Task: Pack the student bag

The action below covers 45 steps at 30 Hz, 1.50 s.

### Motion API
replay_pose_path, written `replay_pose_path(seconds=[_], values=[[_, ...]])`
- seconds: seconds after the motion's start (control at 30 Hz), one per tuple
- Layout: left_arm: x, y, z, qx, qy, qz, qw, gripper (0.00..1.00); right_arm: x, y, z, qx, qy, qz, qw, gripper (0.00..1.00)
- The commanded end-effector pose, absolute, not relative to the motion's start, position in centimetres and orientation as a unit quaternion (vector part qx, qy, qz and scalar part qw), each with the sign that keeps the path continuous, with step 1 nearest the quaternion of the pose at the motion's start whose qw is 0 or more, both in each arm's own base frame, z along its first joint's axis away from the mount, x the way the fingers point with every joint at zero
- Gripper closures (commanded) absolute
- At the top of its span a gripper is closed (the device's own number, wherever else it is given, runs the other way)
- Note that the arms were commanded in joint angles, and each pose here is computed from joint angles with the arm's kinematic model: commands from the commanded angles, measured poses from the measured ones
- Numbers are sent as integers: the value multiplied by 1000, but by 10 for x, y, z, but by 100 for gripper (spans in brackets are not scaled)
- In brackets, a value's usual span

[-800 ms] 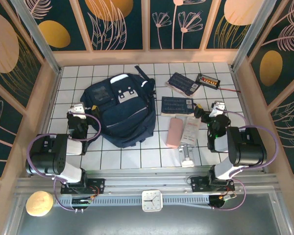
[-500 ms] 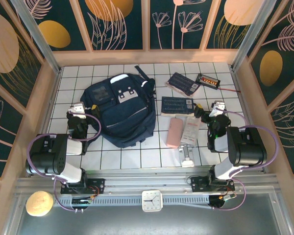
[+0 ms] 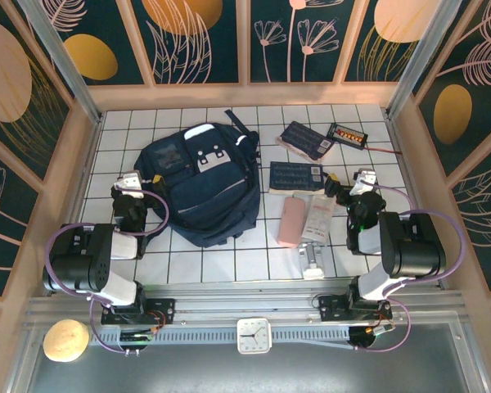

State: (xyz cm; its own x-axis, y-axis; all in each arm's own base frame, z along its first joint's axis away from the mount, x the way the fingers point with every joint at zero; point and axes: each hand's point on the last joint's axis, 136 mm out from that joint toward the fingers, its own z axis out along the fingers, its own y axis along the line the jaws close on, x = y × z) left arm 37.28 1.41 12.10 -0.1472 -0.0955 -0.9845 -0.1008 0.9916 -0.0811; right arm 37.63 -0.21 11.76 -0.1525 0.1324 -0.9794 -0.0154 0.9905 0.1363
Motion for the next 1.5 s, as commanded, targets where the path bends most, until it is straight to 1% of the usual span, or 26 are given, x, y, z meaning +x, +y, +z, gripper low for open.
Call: replay_pose_path(seconds=[0.0,0.13,0.2,0.3,0.37,0.4,0.5,0.57,0.63,0.7,0.77,0.83,0.9,1.0,1.1,1.2,1.27,1.47], values=[[378,18,135,-64,739,11,670,1,377,-7,126,37,743,47,666,1],[378,18,136,-63,739,11,670,1,377,-7,127,37,743,50,666,1],[381,21,140,-72,741,17,667,1,383,-10,136,47,744,41,665,1],[393,48,150,-148,765,61,624,1,391,-21,159,80,754,22,652,1],[385,52,168,-166,755,60,632,1,395,-31,177,122,760,34,637,1],[378,58,177,-195,748,58,631,1,399,-31,190,130,763,40,632,1],[366,65,200,-256,755,44,602,1,411,-30,209,177,799,72,570,1],[371,42,214,-224,781,-13,583,1,418,-24,218,204,821,101,523,1],[374,10,224,-175,803,-65,566,1,423,-2,226,202,838,155,483,4],[371,-31,231,-102,825,-75,550,1,420,30,230,190,850,222,438,6],[365,-76,234,-22,846,-69,528,1,413,76,229,151,862,299,380,8],[360,-105,225,26,865,-82,495,1,403,116,224,111,877,329,332,9],[351,-137,213,80,877,-103,462,1,394,143,216,80,889,338,299,8],[329,-189,194,196,877,-104,426,1,386,167,207,61,888,362,278,9],[312,-220,168,265,879,-107,381,7,385,173,202,74,881,380,272,9],[302,-238,143,301,885,-116,336,15,386,175,204,79,877,385,276,9],[305,-254,147,316,881,-126,328,19,386,174,202,83,878,382,276,9],[310,-285,130,342,883,-139,289,24,386,171,201,93,879,377,278,9]])
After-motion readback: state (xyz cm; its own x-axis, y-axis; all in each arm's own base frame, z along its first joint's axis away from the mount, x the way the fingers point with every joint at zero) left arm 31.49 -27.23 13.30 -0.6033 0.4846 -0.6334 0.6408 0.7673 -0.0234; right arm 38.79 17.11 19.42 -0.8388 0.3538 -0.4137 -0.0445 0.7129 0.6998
